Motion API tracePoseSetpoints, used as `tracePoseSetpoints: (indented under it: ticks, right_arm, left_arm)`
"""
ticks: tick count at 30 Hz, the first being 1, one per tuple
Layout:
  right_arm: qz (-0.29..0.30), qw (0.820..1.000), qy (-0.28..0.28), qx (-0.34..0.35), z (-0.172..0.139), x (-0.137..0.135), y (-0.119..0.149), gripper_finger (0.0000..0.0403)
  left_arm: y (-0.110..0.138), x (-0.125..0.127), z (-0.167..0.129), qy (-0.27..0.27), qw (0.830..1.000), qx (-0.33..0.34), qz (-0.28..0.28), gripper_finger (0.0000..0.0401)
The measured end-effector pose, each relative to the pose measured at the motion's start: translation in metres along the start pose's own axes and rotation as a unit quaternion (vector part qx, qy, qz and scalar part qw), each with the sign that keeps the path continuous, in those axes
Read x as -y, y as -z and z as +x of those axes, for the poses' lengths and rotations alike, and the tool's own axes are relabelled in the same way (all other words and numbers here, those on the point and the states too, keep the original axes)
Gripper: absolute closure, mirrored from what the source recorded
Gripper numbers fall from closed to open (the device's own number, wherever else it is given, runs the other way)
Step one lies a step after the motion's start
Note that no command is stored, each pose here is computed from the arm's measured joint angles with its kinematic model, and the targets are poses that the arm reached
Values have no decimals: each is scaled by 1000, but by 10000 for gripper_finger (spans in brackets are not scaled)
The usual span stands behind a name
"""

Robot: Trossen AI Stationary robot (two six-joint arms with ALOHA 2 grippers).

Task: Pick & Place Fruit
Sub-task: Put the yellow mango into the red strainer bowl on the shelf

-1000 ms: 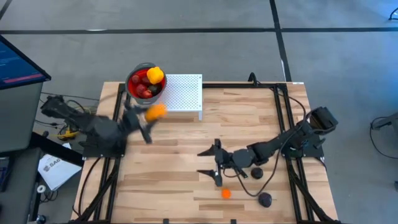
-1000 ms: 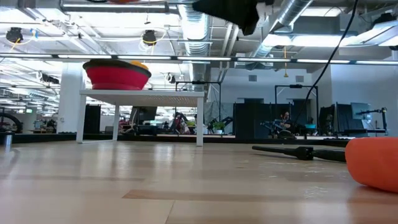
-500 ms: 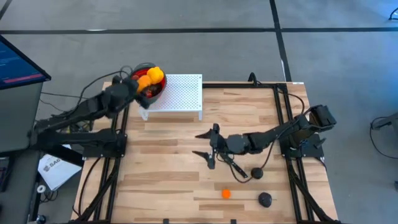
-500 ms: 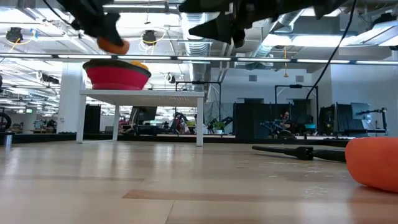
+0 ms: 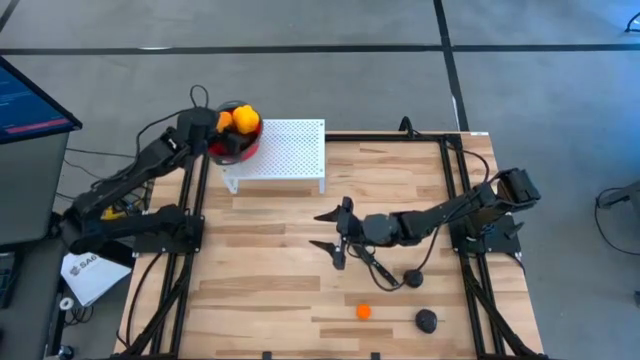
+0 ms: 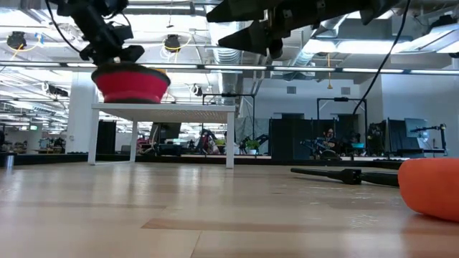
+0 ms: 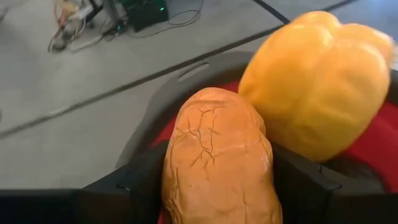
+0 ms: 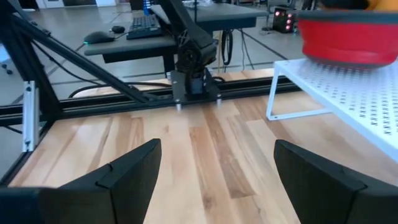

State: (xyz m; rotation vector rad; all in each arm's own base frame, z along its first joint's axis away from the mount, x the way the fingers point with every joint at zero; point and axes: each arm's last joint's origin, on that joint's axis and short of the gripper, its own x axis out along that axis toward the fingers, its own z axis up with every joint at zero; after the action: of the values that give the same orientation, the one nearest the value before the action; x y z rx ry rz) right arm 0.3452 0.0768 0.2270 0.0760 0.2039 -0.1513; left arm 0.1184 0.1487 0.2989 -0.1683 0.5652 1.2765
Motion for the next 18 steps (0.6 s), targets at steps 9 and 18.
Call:
tracePoseSetpoints:
  ticks: [9,18]
  right_arm:
    - [4,1000,-5,-2,-1,-4,1,97]
    - [13,1000,-5,-2,-1,-4,1,97]
  left_arm:
    - [-2,-1,2,17,999,5,-31,143]
    - [-3,0,2,32,998,6,-60,118]
